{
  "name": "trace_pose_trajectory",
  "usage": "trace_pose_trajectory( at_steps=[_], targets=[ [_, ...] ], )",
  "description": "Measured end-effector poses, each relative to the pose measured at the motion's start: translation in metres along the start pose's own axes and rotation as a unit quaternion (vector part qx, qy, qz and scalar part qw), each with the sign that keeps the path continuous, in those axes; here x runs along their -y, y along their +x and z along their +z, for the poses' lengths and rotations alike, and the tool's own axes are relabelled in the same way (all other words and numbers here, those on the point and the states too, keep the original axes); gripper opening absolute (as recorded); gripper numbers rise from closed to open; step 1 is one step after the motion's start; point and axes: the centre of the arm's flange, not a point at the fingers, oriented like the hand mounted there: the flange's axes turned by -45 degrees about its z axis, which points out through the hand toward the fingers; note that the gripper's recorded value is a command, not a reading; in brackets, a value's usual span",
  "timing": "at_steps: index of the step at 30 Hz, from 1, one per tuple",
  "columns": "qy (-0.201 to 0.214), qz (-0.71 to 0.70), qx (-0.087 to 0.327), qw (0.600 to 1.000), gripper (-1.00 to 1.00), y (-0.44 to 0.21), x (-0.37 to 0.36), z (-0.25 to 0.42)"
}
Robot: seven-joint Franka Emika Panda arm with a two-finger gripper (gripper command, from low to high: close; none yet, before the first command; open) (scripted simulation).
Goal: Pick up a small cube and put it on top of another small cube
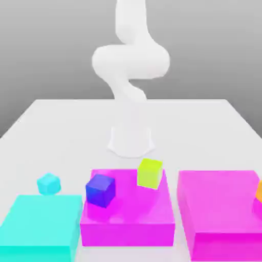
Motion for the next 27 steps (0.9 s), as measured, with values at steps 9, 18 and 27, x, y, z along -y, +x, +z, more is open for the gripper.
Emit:
trace_pose_trajectory(
  at_steps=[9,18,27],
  targets=[
    [-0.064,0.097,0.159,0.981,0.0,-0.12,-0.135,0.191],
    [-0.096,0.224,0.316,0.917,0.0,-0.353,-0.23,0.273],
    [-0.096,0.238,0.341,0.904,-1.0,-0.432,-0.232,0.324]
  ],
)
